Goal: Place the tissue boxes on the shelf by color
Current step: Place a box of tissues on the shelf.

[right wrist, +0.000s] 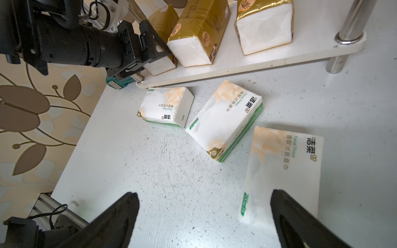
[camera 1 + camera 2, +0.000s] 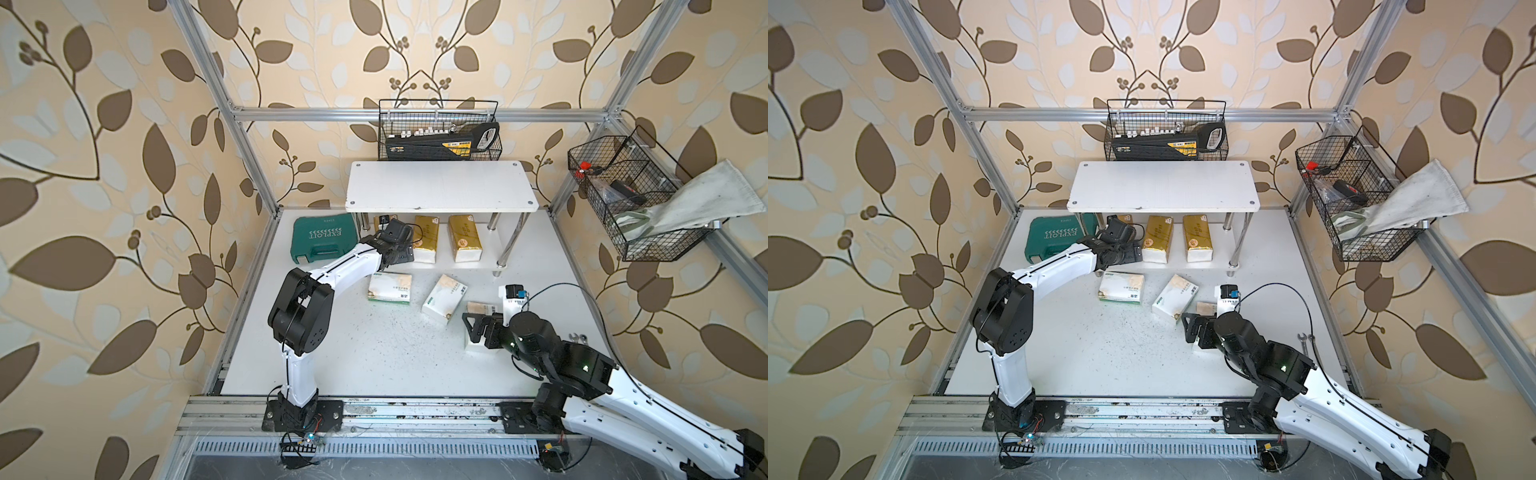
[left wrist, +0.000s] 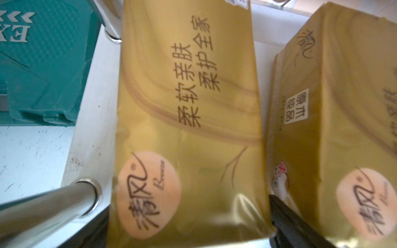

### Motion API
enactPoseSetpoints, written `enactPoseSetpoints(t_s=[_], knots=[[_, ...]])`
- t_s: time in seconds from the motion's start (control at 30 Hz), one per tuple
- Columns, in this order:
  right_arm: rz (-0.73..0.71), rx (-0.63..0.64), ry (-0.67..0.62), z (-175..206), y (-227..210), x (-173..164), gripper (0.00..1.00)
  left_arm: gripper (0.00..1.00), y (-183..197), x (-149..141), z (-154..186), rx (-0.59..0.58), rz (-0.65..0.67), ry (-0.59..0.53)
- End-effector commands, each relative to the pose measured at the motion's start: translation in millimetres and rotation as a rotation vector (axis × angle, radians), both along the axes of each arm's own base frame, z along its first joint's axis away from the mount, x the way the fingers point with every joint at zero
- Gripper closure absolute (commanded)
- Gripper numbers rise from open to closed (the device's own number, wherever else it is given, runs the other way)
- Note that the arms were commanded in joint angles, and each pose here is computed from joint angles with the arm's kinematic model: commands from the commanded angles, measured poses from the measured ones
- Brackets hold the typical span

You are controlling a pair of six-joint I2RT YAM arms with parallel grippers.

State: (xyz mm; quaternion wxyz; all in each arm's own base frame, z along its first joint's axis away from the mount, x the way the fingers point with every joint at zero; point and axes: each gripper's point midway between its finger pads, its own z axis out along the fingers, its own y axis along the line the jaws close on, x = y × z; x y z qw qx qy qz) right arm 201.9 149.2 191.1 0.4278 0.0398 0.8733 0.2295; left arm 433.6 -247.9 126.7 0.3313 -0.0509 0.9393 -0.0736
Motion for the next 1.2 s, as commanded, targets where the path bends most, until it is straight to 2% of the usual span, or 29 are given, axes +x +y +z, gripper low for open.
enactPoseSetpoints(t_s=[0.0, 0.43, 0.7, 0.9, 1.17], knots=[[-0.019, -0.015, 0.005, -6.8, -4.7, 0.5, 0.01, 0.01, -11.2, 5.5, 22.6, -0.029, -0.011, -0.045], [-0.017, -0.012, 0.003, -5.7, -3.2, 1.5, 0.01, 0.01, 18.0, -2.5, 14.9, 0.094, 0.068, -0.028], [-0.017, -0.013, 0.000, -5.0, -3.2, 2.0, 0.01, 0.01, 26.9, -2.7, 16.9, 0.128, 0.081, -0.041], [-0.016, -0.013, 0.001, -5.7, -3.2, 1.4, 0.01, 0.01, 24.9, -3.4, 17.6, 0.116, 0.071, -0.039], [-0.019, -0.013, 0.006, -9.7, -4.0, 0.9, 0.01, 0.01, 10.8, -19.7, 37.0, 0.020, -0.006, -0.035]])
